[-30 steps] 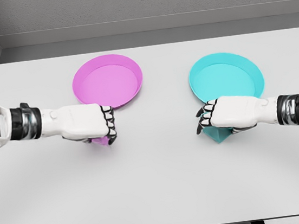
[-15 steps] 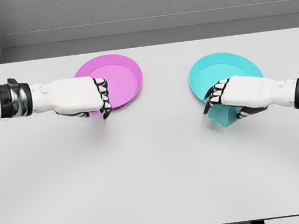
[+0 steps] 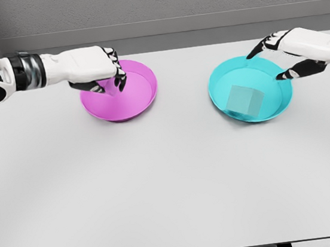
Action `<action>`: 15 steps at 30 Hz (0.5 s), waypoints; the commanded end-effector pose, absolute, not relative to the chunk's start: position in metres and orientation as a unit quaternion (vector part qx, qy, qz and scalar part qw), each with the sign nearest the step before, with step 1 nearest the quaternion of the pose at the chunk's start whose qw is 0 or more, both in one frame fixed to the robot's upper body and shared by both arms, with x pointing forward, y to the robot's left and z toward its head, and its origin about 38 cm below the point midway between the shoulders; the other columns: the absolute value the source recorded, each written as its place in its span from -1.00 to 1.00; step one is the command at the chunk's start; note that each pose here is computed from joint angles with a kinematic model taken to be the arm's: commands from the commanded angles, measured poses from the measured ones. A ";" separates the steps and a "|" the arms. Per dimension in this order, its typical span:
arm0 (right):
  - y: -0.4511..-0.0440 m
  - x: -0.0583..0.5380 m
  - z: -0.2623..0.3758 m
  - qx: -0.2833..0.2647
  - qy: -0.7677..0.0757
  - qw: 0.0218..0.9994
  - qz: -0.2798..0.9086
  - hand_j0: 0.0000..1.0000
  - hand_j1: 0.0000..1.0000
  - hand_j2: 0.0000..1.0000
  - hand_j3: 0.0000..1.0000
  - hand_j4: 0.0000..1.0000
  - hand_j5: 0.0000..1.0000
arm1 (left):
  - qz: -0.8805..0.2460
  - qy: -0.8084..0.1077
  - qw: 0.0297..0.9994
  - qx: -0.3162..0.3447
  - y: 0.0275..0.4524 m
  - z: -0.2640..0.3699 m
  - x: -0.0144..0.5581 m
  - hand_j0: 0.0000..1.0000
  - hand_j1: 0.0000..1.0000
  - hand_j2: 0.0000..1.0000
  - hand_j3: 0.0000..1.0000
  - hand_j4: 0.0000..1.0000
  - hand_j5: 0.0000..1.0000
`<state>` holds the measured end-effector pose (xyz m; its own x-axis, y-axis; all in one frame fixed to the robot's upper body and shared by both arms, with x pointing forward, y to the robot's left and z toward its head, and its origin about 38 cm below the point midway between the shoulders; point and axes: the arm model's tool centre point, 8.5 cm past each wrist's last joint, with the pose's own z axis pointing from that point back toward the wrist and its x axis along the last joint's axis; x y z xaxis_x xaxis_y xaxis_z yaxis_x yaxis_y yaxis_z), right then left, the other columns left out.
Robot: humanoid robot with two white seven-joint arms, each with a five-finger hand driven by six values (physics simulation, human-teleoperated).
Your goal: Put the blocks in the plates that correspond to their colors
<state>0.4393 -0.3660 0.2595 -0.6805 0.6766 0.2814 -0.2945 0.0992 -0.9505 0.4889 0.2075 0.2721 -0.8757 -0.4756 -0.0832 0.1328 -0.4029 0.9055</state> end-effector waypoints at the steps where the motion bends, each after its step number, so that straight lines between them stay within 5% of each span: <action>1: -0.408 0.446 0.266 -0.178 -0.658 0.415 0.602 1.00 1.00 1.00 1.00 1.00 1.00 | -0.813 -0.520 0.208 0.157 0.204 0.264 0.499 -0.04 -0.04 -0.04 -0.04 -0.04 -0.04; 5: -0.448 0.446 0.260 -0.198 -0.651 0.460 0.571 1.00 1.00 1.00 1.00 1.00 1.00 | -0.807 -0.520 0.243 0.137 0.196 0.242 0.514 0.13 0.13 0.13 0.13 0.13 0.13; 10: -0.449 0.443 0.251 -0.201 -0.636 0.466 0.581 1.00 1.00 1.00 1.00 1.00 1.00 | -0.803 -0.520 0.260 0.133 0.198 0.237 0.520 0.94 0.94 0.94 0.94 0.94 0.94; 15: -0.418 0.444 0.269 -0.199 -0.635 0.416 0.620 1.00 1.00 1.00 1.00 1.00 1.00 | -0.800 -0.519 0.270 0.134 0.205 0.235 0.522 1.00 1.00 1.00 1.00 1.00 1.00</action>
<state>0.4452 -0.4272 0.2666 -0.5514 0.7795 0.2973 -0.2648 0.1744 -0.9484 0.5201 0.2012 0.2368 -0.8277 -0.5585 0.0542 0.2796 -0.3267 0.9028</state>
